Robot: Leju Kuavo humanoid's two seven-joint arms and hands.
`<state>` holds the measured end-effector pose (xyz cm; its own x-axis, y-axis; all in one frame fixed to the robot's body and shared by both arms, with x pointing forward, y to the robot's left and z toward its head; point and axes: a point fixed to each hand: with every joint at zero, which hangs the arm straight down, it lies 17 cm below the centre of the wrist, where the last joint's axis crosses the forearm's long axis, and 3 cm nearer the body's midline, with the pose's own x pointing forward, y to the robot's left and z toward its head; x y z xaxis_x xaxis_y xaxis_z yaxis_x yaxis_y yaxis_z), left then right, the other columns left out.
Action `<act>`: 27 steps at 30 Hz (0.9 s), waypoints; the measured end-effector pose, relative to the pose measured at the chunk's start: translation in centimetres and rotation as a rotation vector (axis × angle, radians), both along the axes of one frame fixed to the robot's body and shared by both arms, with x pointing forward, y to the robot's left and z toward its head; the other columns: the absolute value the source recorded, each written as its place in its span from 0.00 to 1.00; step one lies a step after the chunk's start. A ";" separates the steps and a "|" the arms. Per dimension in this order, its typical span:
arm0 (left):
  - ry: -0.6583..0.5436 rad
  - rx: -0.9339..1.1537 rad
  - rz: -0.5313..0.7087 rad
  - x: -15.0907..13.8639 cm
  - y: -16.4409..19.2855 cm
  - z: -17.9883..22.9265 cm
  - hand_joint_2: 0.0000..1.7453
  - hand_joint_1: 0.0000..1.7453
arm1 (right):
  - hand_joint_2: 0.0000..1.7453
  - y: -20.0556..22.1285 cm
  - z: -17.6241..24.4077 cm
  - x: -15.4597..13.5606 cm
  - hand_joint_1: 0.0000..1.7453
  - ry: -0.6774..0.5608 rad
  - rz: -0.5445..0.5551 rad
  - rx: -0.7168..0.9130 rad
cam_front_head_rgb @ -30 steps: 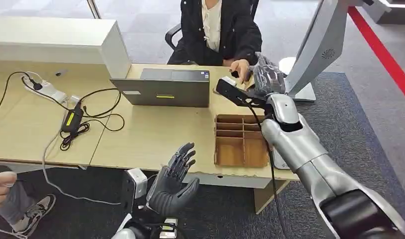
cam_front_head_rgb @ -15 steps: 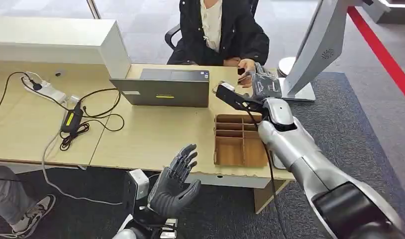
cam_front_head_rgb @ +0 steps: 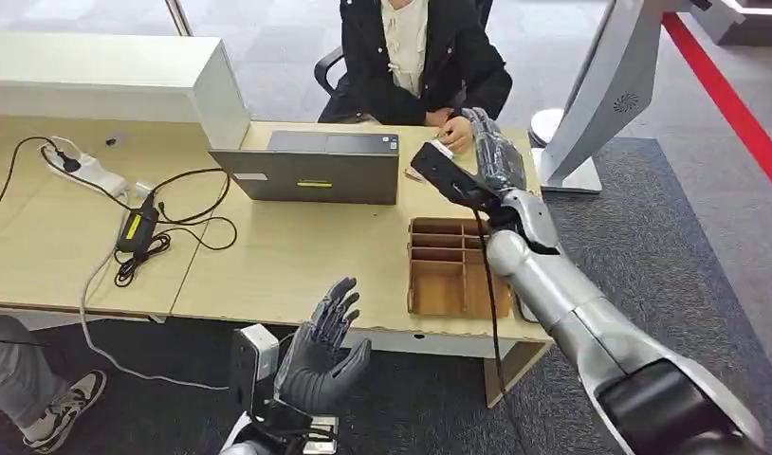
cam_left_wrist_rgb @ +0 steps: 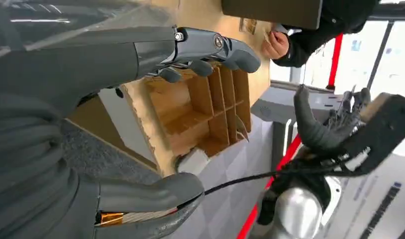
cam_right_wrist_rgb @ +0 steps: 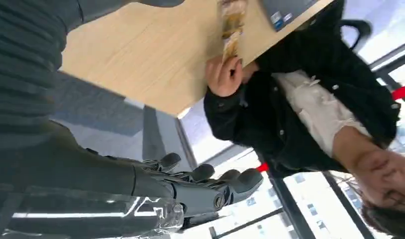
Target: Pass the card to the sensor for recognition and then transmit it.
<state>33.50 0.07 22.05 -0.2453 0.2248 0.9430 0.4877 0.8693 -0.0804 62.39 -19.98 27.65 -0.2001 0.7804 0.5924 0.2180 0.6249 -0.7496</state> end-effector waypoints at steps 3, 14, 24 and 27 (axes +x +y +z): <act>0.007 -0.002 0.019 0.0 0.4 -0.2 1.00 0.00 | 1.00 0.8 -0.3 -1.5 0.00 0.009 0.056 0.113; 0.022 0.012 0.022 -0.2 1.3 -0.7 1.00 0.00 | 1.00 0.4 -4.5 -8.2 0.00 0.022 0.088 -0.005; 0.048 0.026 0.005 -0.1 1.5 -1.2 1.00 0.00 | 1.00 -0.6 -8.1 -13.2 0.00 -0.033 0.027 -0.293; 0.043 0.024 -0.009 -0.1 1.3 -0.9 1.00 0.00 | 1.00 -0.9 -8.3 -13.8 0.00 -0.056 0.005 -0.364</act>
